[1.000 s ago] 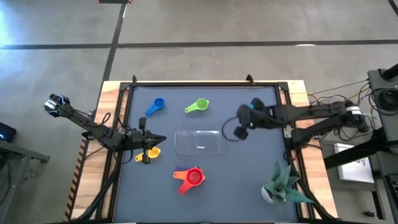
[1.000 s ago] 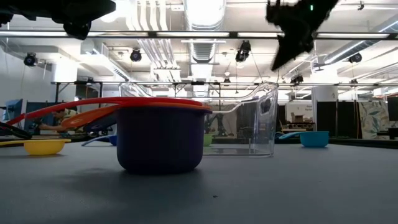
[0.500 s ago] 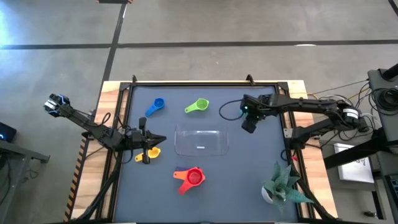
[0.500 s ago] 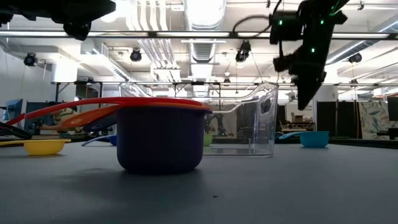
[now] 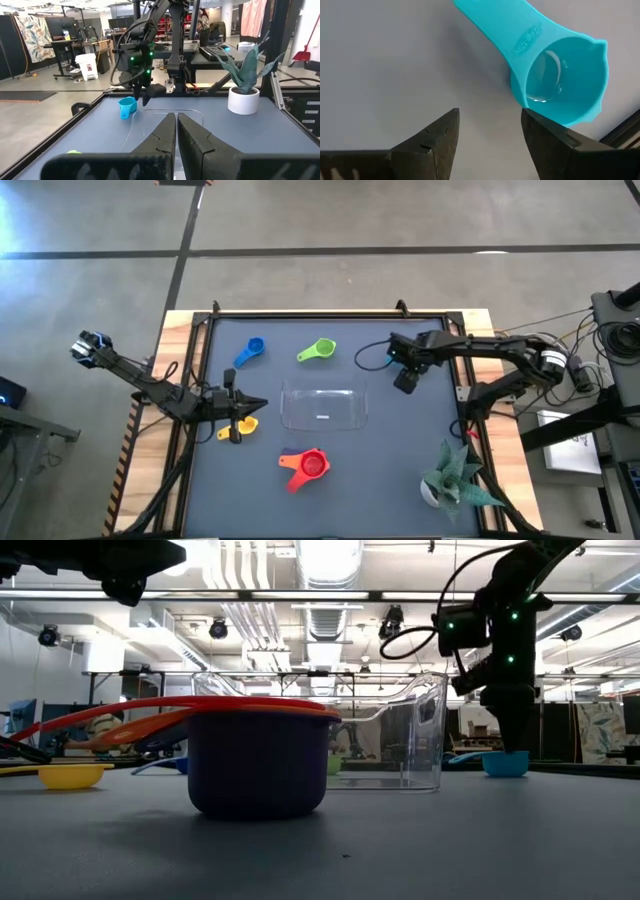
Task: Nest measuring cups in basket
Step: Stack the light blue measuring cup on top of the red measuring cup
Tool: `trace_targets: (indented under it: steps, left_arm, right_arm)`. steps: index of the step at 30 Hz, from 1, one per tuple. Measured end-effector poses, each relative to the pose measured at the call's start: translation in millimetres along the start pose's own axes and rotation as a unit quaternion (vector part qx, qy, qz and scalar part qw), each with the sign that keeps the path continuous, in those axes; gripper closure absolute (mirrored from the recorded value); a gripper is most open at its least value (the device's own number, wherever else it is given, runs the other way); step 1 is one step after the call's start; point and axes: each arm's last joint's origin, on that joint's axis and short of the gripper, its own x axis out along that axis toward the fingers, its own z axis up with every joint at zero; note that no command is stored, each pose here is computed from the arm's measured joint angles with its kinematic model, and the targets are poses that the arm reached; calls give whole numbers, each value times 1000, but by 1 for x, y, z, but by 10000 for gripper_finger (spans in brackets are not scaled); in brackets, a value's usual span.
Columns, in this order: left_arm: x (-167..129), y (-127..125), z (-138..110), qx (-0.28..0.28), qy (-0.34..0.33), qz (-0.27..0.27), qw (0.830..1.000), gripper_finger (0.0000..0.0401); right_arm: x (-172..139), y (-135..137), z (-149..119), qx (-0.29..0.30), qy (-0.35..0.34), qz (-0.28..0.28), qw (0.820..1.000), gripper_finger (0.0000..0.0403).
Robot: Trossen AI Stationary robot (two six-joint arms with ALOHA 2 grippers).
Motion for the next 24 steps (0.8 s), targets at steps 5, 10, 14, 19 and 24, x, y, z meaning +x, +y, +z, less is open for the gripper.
trace_targets:
  steps: [5, 10, 14, 19, 24]
  left_arm:
    - [0, 0, -1, 3, 3, 1, 1000, 401]
    - [0, 0, -1, 5, 3, 1, 1000, 401]
    - [0, 0, -1, 5, 2, 1, 1000, 401]
    - [0, 0, -1, 6, 3, 1, 1000, 401]
    - [0, 0, -1, 7, 5, 1, 1000, 401]
  right_arm:
    - [7, -6, -1, 4, -2, -1, 1000, 200]
    - [14, -9, 3, 15, -19, -2, 1000, 215]
    - [21, -10, 5, 12, -15, -3, 1000, 241]
    - [24, -9, 6, 4, -8, -3, 1000, 289]
    - [16, -11, 5, 22, -27, -1, 999, 317]
